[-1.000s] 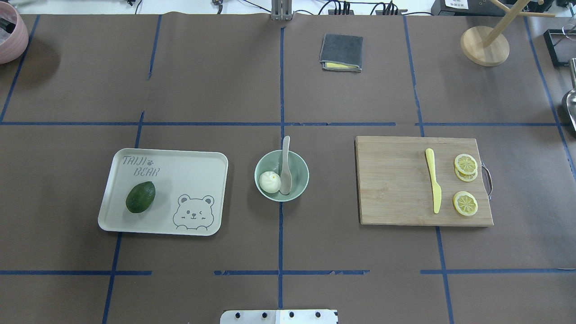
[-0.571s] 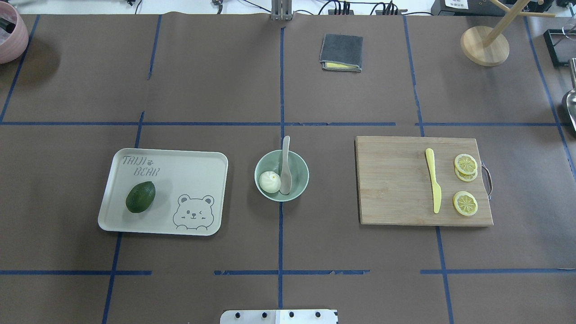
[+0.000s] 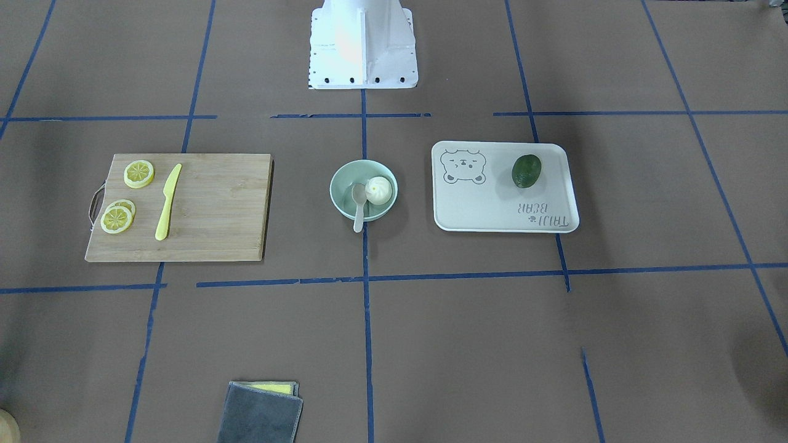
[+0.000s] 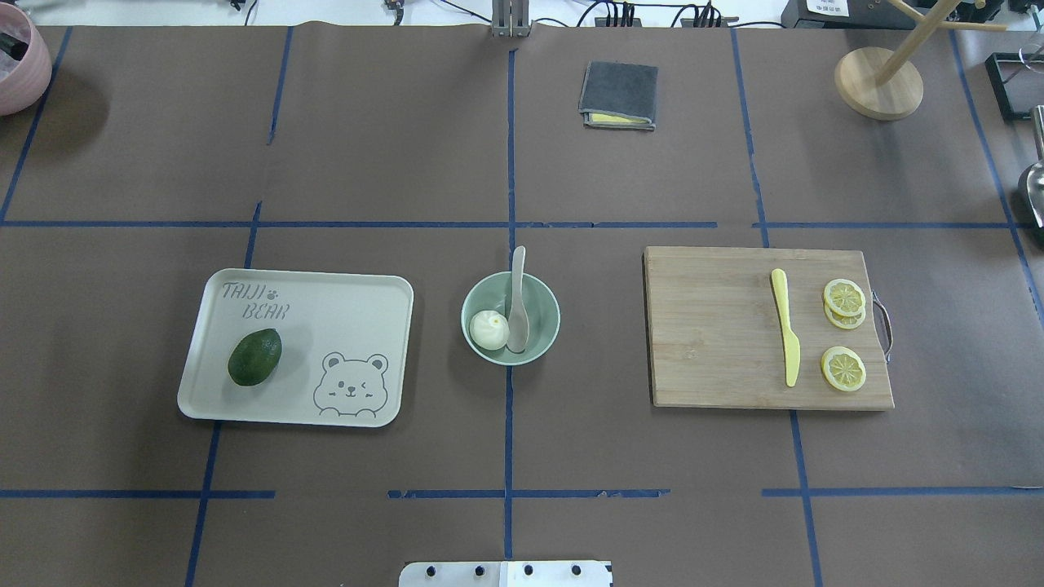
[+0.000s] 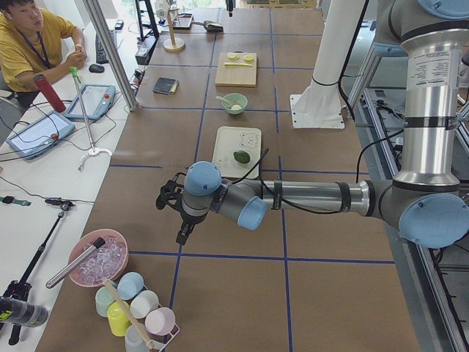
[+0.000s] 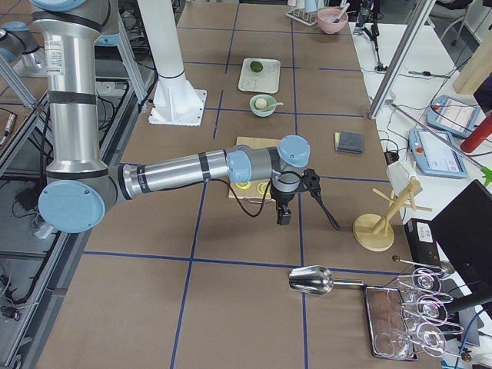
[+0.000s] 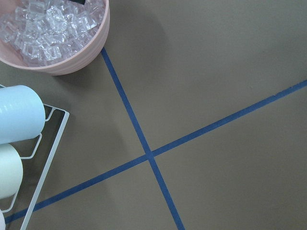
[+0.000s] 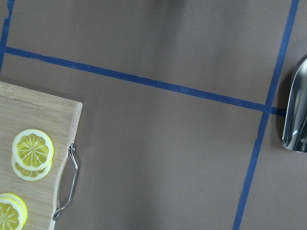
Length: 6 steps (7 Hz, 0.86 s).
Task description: Put spoon and bun in bowl
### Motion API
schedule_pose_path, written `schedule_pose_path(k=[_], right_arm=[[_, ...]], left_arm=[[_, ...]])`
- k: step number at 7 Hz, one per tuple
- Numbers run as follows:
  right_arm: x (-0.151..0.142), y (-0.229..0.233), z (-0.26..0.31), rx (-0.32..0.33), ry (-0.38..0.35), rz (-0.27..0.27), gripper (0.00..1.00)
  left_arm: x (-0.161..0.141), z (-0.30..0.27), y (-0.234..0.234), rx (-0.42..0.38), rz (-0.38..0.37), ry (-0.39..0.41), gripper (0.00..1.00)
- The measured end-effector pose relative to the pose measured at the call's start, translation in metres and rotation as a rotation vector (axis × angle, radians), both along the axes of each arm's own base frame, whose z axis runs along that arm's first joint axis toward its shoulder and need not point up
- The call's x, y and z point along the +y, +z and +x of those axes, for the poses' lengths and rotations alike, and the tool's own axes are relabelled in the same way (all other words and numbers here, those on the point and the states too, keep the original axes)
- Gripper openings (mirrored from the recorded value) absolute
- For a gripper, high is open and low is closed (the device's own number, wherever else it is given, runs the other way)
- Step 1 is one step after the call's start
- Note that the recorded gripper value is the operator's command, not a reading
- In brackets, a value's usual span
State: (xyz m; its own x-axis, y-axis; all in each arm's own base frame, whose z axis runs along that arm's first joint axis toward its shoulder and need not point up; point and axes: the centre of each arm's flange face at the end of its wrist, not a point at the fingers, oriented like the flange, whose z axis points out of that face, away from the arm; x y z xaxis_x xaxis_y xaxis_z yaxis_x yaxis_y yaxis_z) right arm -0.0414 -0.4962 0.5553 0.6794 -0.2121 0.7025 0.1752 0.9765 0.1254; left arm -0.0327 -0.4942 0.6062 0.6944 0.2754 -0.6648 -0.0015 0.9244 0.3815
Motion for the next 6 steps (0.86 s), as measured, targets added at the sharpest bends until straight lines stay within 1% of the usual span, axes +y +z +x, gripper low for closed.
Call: schedule_pose_path(k=[1,2,3,4,5,6], right_arm=[[-0.001,0.0,-0.004,-0.003,-0.002,-0.004,1.0],[-0.003,-0.001,-0.005,-0.002,-0.003,-0.004,1.0],[-0.005,-0.001,-0.006,0.0,-0.002,-0.004,1.0],[-0.006,-0.001,-0.006,0.001,-0.002,-0.004,1.0],[-0.008,-0.002,-0.006,0.002,-0.002,0.0,1.0],[-0.013,-0.009,-0.006,-0.001,0.001,0.012,1.0]], left_arm=[[0.003,0.001,-0.012,-0.003,-0.047,-0.006,1.0],[0.005,0.0,-0.026,-0.015,-0.12,0.005,1.0],[0.006,-0.002,-0.027,-0.036,-0.159,0.055,1.0],[0.006,-0.003,-0.02,-0.051,-0.148,0.115,1.0],[0.0,-0.003,-0.019,-0.057,-0.139,0.145,1.0],[-0.008,-0.001,-0.022,-0.059,-0.14,0.159,1.0]])
